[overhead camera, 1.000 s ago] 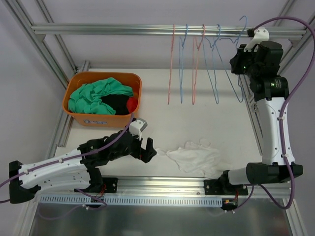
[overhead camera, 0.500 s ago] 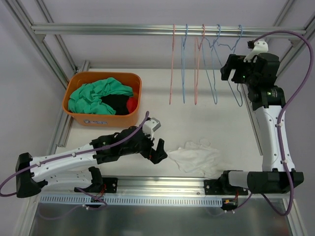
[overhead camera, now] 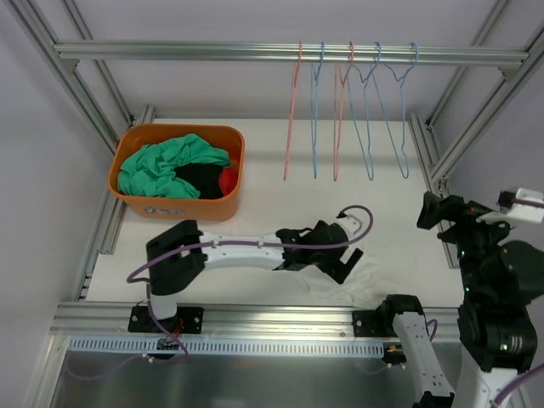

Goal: Remove the tank top from the hanger

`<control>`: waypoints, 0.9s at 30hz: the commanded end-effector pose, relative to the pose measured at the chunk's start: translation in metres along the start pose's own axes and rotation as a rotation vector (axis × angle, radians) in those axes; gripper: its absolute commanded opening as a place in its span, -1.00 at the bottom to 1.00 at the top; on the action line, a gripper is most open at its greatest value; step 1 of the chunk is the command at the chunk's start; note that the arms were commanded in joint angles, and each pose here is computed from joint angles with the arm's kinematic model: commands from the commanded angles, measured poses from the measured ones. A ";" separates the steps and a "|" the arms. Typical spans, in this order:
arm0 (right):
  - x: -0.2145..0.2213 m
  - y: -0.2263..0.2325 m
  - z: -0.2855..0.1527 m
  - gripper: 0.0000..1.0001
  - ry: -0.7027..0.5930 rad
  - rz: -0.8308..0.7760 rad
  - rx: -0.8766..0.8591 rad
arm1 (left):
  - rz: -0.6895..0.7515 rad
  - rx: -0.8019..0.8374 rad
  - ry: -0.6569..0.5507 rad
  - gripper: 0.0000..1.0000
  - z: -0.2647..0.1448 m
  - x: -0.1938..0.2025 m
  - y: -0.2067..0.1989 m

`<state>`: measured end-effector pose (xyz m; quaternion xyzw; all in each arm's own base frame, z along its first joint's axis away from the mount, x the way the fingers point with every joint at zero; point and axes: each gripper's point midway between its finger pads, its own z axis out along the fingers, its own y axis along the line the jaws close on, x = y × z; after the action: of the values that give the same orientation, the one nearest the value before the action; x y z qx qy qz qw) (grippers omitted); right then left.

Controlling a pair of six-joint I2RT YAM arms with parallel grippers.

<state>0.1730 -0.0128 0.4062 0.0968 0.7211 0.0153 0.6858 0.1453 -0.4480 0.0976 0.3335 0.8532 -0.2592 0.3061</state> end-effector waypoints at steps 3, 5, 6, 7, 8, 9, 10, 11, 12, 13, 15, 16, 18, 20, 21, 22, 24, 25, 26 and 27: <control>0.015 0.002 -0.036 0.99 0.047 -0.011 -0.040 | 0.112 -0.033 0.006 0.97 0.054 0.000 -0.027; 0.010 0.007 -0.050 0.99 0.036 -0.031 -0.076 | 0.137 -0.035 0.027 0.97 0.066 0.006 -0.038; 0.008 0.007 -0.055 0.99 0.024 -0.035 -0.079 | 0.162 -0.073 0.065 0.97 0.081 0.024 -0.033; 0.005 0.009 -0.060 0.99 0.012 -0.041 -0.096 | 0.202 -0.107 0.103 0.98 0.085 0.037 -0.030; 0.005 0.016 -0.064 0.99 0.011 -0.045 -0.135 | 0.238 -0.118 0.102 0.97 0.088 0.039 -0.041; 0.003 0.016 -0.068 0.99 -0.001 -0.054 -0.145 | 0.276 -0.187 0.124 0.97 0.098 0.053 -0.031; 0.003 0.018 -0.070 0.99 -0.007 -0.056 -0.153 | 0.304 -0.223 0.158 0.74 0.097 0.063 -0.027; 0.002 0.019 -0.073 0.99 -0.012 -0.057 -0.166 | 0.308 -0.241 0.162 0.45 0.096 0.065 -0.026; 0.001 0.019 -0.075 0.99 -0.020 -0.059 -0.167 | 0.309 -0.250 0.159 0.04 0.091 0.065 -0.026; 0.001 0.019 -0.076 0.99 -0.026 -0.059 -0.168 | 0.285 -0.293 0.136 -0.43 0.085 0.060 -0.020; 0.000 0.019 -0.078 0.99 -0.035 -0.057 -0.169 | 0.266 -0.334 0.097 -1.00 0.058 0.048 -0.009; -0.001 0.019 -0.079 0.99 -0.039 -0.055 -0.168 | 0.257 -0.381 0.063 -1.00 0.046 0.040 0.000; 0.000 0.019 -0.078 0.99 -0.041 -0.055 -0.167 | 0.229 -0.417 0.000 -1.00 0.003 0.019 0.011; -0.001 0.019 -0.078 0.99 -0.052 -0.050 -0.167 | 0.210 -0.464 -0.063 -1.00 -0.032 0.005 0.026; 0.002 0.019 -0.075 0.99 -0.046 -0.047 -0.165 | 0.168 -0.446 -0.141 -1.00 -0.068 -0.021 0.025; 0.003 0.019 -0.074 0.99 -0.047 -0.044 -0.167 | 0.146 -0.449 -0.178 -1.00 -0.086 -0.030 0.029; 0.005 0.020 -0.072 0.99 -0.048 -0.034 -0.170 | 0.078 -0.467 -0.287 -1.00 -0.139 -0.056 0.045; 0.004 0.020 -0.071 0.99 -0.054 -0.031 -0.171 | 0.036 -0.487 -0.314 -1.00 -0.154 -0.063 0.059; 0.005 0.020 -0.070 0.99 -0.057 -0.024 -0.172 | -0.002 -0.490 -0.338 -1.00 -0.169 -0.070 0.067; 0.006 0.020 -0.068 0.99 -0.052 -0.024 -0.171 | -0.056 -0.487 -0.368 -1.00 -0.195 -0.076 0.079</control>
<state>0.1048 0.0128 0.3980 0.0310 0.7172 0.0566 0.6938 0.1546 -0.3640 0.2020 0.2800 0.8316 -0.1068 0.4676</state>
